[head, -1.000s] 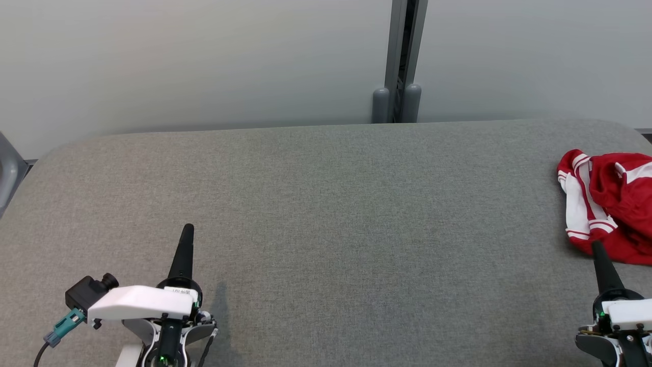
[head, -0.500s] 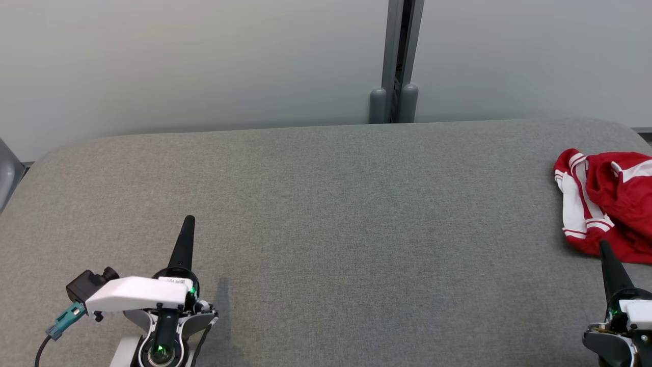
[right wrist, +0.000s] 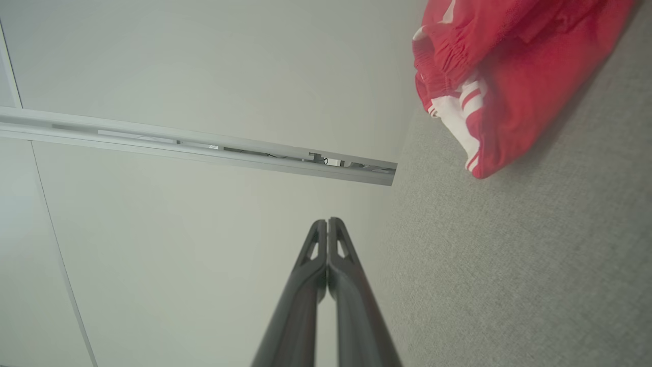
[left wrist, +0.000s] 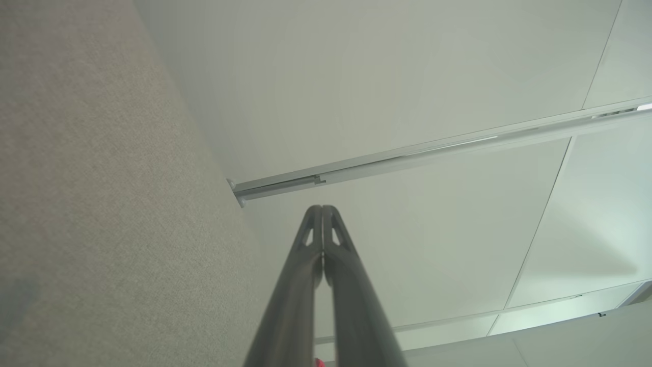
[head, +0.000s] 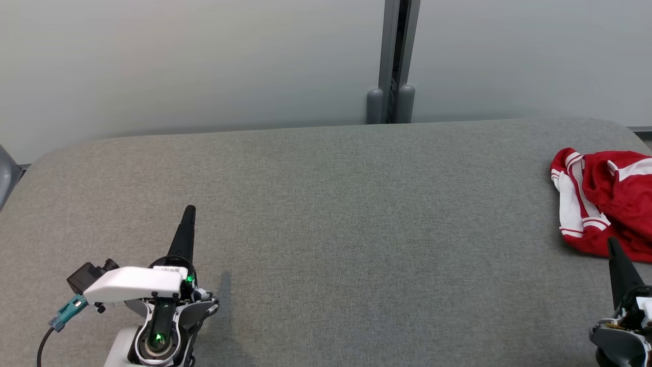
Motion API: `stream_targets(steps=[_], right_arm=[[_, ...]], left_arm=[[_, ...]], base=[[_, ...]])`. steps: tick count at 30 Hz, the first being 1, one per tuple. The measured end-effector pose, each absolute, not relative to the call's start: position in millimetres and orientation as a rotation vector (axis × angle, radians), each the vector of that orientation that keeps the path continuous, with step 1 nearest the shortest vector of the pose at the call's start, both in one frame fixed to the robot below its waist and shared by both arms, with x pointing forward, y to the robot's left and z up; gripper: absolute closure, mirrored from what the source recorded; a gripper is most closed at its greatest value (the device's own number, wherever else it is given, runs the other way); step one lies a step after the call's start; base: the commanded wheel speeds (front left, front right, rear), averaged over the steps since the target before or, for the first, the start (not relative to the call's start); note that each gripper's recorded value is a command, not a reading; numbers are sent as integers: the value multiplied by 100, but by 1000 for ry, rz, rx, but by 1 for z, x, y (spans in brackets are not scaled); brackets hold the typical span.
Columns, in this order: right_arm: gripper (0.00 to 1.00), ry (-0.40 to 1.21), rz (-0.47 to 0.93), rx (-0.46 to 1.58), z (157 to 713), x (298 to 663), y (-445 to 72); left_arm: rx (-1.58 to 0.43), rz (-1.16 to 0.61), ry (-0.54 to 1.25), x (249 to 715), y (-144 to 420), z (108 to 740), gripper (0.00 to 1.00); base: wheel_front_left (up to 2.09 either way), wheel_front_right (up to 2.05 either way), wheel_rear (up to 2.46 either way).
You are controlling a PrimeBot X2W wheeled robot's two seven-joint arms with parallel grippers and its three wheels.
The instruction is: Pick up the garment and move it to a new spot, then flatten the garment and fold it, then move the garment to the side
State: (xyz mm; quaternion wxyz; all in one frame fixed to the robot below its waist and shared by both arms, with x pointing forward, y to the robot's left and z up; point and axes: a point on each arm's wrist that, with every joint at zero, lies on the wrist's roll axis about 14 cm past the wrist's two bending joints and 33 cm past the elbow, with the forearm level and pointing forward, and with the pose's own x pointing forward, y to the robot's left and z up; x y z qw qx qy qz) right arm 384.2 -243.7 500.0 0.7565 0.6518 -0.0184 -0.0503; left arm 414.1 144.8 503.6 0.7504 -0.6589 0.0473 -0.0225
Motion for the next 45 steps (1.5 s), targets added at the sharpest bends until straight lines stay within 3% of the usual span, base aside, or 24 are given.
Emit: stream_targets(steps=[23, 45], right_arm=[[100, -93, -107, 1575, 505, 379, -259], [100, -94, -105, 1576, 505, 379, -259]], left_arm=[[-1573, -82, 116, 423, 137, 512, 100], [-1573, -82, 116, 423, 137, 512, 100]], base=[[0, 0, 0], [0, 0, 0]])
